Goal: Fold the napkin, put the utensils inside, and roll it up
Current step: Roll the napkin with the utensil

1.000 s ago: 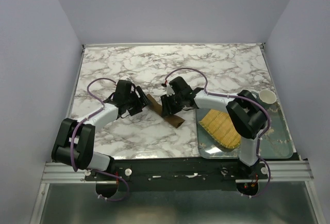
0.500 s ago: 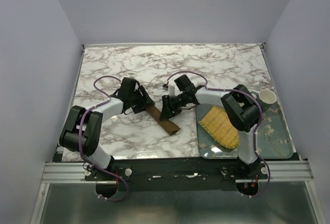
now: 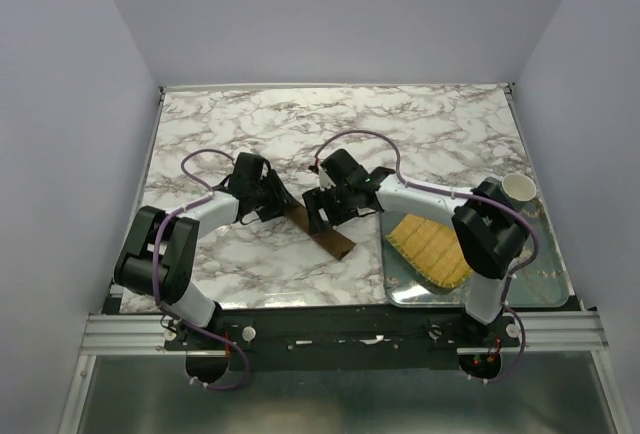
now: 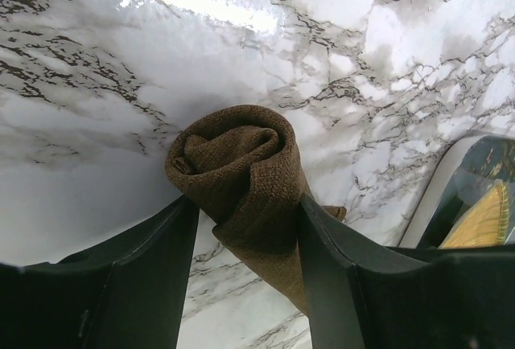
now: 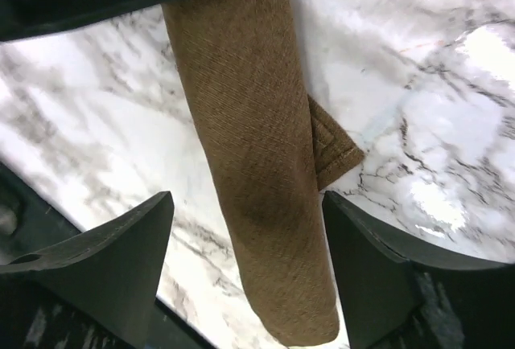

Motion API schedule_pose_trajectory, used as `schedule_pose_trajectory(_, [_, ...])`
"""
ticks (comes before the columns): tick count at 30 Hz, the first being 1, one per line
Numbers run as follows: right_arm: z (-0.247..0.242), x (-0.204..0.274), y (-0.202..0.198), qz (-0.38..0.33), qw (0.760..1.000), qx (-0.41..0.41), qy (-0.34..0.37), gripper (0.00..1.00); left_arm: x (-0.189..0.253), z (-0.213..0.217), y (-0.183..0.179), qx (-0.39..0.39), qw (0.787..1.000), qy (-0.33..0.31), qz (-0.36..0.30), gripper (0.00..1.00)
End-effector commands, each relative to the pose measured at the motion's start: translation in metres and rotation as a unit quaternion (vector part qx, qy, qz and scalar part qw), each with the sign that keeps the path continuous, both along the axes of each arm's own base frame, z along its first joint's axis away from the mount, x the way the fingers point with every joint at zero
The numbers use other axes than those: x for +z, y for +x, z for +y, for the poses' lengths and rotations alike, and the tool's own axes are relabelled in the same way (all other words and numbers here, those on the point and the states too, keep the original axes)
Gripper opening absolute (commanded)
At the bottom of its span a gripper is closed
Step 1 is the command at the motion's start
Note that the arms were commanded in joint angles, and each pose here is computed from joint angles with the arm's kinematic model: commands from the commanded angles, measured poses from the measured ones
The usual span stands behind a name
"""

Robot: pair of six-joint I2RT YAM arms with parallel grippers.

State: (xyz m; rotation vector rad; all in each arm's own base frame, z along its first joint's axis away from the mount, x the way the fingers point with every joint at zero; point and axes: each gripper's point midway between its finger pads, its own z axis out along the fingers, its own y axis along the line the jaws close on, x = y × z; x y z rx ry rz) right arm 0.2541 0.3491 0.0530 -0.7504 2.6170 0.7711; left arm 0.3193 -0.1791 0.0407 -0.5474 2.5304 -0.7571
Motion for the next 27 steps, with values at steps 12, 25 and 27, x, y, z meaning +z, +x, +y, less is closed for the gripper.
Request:
schedule_pose_trajectory(12, [0.012,0.007,0.004,-0.310,0.912,-0.004,-0.271,0.86,0.000,-0.005,-0.005,-0.006,1.000,-0.015,0.000,0.59])
schedule_pose_trajectory(25, [-0.007,-0.040,0.001,-0.290,0.907,-0.010,-0.305,0.74,0.000,-0.004,-0.006,-0.011,1.000,-0.014,0.003,0.59])
schedule_pose_trajectory(27, [-0.013,-0.043,0.005,-0.281,0.910,-0.017,-0.305,0.71,0.002,-0.003,-0.006,-0.011,1.000,-0.012,0.001,0.59])
